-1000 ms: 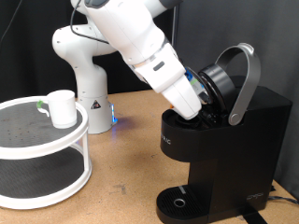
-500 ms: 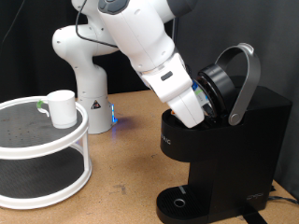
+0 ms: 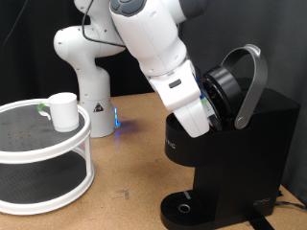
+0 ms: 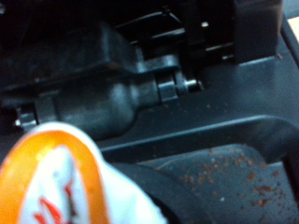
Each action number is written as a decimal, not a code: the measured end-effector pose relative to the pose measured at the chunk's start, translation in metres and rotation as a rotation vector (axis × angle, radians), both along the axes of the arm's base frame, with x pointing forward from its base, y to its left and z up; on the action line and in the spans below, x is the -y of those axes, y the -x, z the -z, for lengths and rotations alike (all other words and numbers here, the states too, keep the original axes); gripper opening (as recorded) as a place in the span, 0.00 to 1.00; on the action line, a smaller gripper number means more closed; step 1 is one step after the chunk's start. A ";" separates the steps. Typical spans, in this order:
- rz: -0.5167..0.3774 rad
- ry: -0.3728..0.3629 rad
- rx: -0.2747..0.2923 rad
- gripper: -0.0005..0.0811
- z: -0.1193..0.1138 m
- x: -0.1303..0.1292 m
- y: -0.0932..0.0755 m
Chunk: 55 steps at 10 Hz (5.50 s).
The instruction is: Make a cup of coffee with the keurig machine
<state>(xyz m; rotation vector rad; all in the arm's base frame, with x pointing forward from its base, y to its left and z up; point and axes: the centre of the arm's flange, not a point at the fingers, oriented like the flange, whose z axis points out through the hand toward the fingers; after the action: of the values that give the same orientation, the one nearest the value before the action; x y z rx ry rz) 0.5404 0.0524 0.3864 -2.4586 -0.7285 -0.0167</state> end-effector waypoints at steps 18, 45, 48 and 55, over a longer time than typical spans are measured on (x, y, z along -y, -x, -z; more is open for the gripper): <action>-0.164 -0.086 0.009 0.99 -0.031 -0.010 0.022; -0.129 -0.099 0.072 0.99 -0.013 -0.010 0.035; -0.118 -0.095 0.073 0.99 -0.013 -0.010 0.035; -0.053 -0.068 0.111 0.99 -0.008 -0.006 0.027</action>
<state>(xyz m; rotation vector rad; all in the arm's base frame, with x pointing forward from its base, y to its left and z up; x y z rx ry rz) 0.5135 0.0586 0.3939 -2.3878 -0.8264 -0.1566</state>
